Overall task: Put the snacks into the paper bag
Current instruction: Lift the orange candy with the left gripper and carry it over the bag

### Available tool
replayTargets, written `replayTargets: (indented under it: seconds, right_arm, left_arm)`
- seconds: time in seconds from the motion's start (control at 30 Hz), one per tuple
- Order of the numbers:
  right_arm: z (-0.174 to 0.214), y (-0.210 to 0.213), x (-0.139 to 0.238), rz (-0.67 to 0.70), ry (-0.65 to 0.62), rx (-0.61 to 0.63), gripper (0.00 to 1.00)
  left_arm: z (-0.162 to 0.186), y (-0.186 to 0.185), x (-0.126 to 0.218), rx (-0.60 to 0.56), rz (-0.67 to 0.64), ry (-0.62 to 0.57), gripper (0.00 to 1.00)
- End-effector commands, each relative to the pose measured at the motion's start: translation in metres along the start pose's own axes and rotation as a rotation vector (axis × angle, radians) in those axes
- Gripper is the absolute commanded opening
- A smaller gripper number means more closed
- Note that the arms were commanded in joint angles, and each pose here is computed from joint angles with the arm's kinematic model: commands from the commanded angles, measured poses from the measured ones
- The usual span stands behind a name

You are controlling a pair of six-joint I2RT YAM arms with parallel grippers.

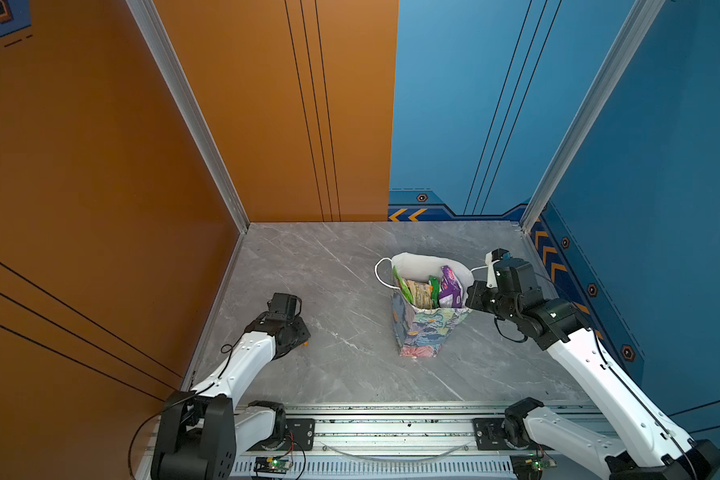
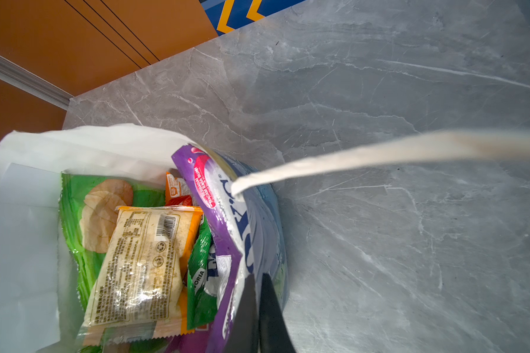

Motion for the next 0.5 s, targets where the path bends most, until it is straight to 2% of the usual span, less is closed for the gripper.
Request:
replayTargets:
  seconds: [0.0, 0.17, 0.47]
  right_arm:
    - [0.004, -0.001, 0.0, -0.005, 0.013, 0.001, 0.0]
    - [0.002, -0.001, 0.003, -0.004, 0.01, 0.004, 0.0]
    - [-0.001, 0.001, 0.004, -0.01, 0.004, 0.003, 0.0]
  left_arm:
    - [-0.009, -0.002, 0.013, 0.003, 0.004, -0.067, 0.18]
    - [-0.026, -0.025, 0.056, -0.081, 0.026, -0.198, 0.18]
    - [-0.053, -0.082, 0.141, -0.151, 0.194, -0.35, 0.17]
Point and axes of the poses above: each gripper's point midway between its finger pads, its own x axis back along the fingers, its own y axis along the line the jaws close on, z = x × y, the point moved 1 cm from there along x, back along the fingers, and after that the axes turned 3 degrees about x, right-handed, at the moved point
